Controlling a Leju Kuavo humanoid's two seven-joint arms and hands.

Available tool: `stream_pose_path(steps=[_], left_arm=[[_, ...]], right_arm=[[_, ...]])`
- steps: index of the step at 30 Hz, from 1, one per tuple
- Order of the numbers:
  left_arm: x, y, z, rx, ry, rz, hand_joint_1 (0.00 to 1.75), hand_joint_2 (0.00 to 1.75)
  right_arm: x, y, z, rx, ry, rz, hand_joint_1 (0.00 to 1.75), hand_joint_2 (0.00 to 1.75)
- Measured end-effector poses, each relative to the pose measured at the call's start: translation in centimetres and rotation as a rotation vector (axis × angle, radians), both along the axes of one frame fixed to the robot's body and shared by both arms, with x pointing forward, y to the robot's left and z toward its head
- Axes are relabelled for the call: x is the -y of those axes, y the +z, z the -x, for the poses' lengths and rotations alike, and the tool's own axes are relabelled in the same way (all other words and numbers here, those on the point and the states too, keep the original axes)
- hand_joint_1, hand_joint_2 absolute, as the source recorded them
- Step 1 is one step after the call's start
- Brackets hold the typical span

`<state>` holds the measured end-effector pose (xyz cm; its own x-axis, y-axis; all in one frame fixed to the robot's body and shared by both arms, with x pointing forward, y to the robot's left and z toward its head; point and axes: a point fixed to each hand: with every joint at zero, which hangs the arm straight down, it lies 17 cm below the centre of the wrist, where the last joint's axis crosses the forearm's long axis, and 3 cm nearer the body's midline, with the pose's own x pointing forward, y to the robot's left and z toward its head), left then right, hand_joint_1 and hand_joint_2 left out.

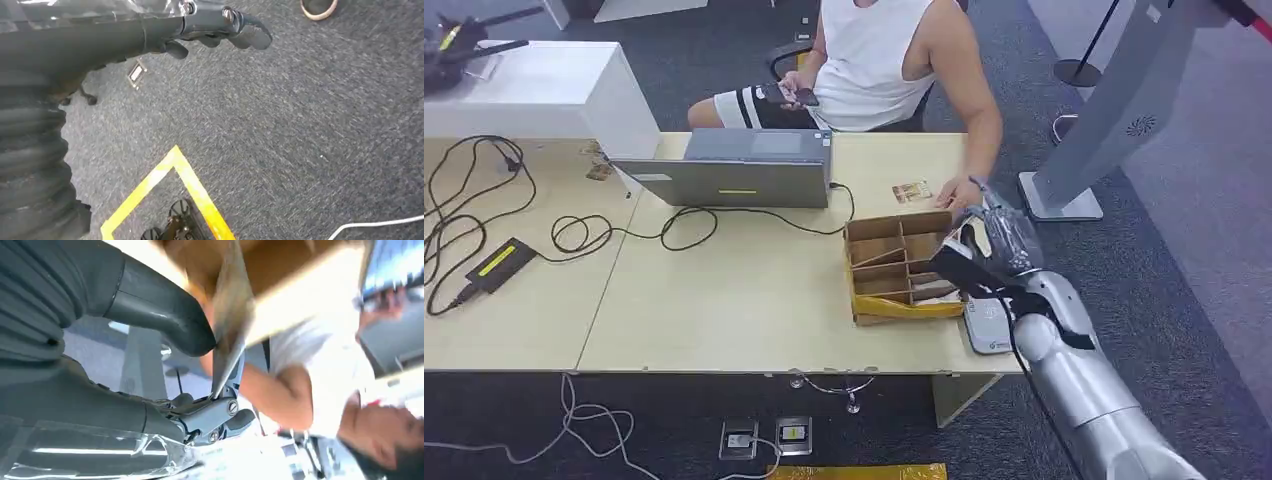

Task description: Pass the card to the sensor for recognition and then transmit it.

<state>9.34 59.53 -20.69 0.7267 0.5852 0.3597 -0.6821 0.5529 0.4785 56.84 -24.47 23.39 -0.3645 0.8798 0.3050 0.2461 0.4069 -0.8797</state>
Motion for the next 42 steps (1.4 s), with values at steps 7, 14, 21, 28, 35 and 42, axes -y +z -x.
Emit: stream_pose_path(steps=[7, 14, 21, 28, 35, 42], left_arm=[[0.3, -0.2, 0.2, 0.008, 0.032, 0.009, 0.0, 1.75], [0.4, -0.2, 0.2, 0.023, 0.067, 0.022, 0.0, 1.75], [0.8, -0.5, 0.2, 0.032, 0.08, 0.052, 0.0, 1.75], [1.0, -0.5, 0.0, 0.041, 0.086, 0.063, 0.0, 1.75], [1.1, -0.6, 0.0, 0.041, 0.091, 0.063, 0.0, 1.75], [1.1, -0.6, 0.0, 0.04, 0.09, 0.062, 0.0, 1.75]], right_arm=[[2.7, 7.8, -1.6, 0.116, -0.03, -0.016, 1.75, 1.75], [3.8, 11.2, -2.6, 0.16, -0.028, -0.001, 1.75, 1.75], [3.9, 11.8, -4.5, 0.13, -0.012, 0.07, 1.75, 1.75], [5.4, 12.5, -7.2, 0.084, -0.06, 0.117, 1.75, 1.75], [6.3, 11.2, -8.9, 0.01, -0.101, 0.171, 1.75, 1.75], [6.3, 9.8, -9.3, -0.028, -0.109, 0.194, 0.0, 1.75]])
